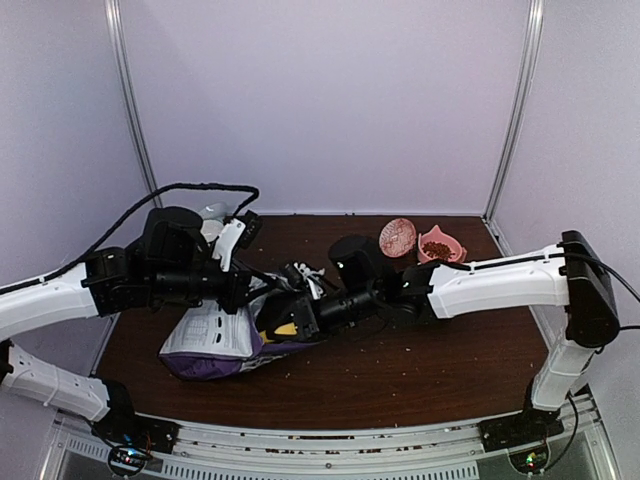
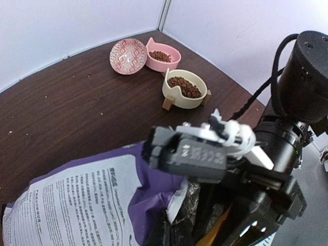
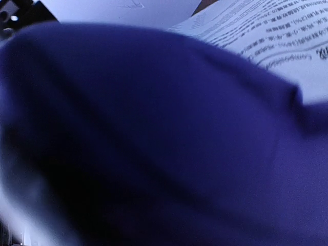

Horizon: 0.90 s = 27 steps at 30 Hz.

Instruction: Serve the pet food

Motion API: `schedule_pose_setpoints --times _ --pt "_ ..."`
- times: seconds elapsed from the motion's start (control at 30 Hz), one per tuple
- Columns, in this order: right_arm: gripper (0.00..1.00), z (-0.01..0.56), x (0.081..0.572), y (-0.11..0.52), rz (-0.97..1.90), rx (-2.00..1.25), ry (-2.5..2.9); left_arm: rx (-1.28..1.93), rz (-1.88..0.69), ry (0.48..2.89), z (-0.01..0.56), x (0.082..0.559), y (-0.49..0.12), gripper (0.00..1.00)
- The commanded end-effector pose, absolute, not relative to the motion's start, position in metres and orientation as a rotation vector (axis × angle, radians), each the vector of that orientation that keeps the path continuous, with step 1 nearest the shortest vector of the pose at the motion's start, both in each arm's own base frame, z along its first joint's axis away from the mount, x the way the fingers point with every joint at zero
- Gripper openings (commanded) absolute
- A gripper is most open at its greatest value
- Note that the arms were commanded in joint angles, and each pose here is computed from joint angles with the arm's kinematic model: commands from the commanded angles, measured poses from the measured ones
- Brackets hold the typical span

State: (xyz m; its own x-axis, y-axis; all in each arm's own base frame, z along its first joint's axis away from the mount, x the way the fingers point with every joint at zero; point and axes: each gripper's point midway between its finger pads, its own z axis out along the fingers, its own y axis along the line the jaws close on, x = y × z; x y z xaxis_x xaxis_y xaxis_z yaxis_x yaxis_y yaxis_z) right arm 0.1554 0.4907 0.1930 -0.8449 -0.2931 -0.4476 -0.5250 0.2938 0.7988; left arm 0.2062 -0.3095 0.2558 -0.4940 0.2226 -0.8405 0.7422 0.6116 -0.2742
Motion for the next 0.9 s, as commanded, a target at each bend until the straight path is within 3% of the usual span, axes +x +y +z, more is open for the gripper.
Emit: schedule_pose_setpoints --times 0.0,0.4,0.87 --pt "0.05 0.244 0.141 0.473 1.803 -0.723 2.258 0.659 -0.838 1.791 0.311 0.223 -0.308 0.00" --pt "0.05 0.261 0.184 0.404 1.847 -0.328 2.245 0.687 -0.798 1.765 0.317 0.220 -0.298 0.00" --pt "0.05 0.292 0.187 0.355 2.015 -0.207 2.085 0.579 -0.720 1.792 0.322 0.236 -0.279 0.00"
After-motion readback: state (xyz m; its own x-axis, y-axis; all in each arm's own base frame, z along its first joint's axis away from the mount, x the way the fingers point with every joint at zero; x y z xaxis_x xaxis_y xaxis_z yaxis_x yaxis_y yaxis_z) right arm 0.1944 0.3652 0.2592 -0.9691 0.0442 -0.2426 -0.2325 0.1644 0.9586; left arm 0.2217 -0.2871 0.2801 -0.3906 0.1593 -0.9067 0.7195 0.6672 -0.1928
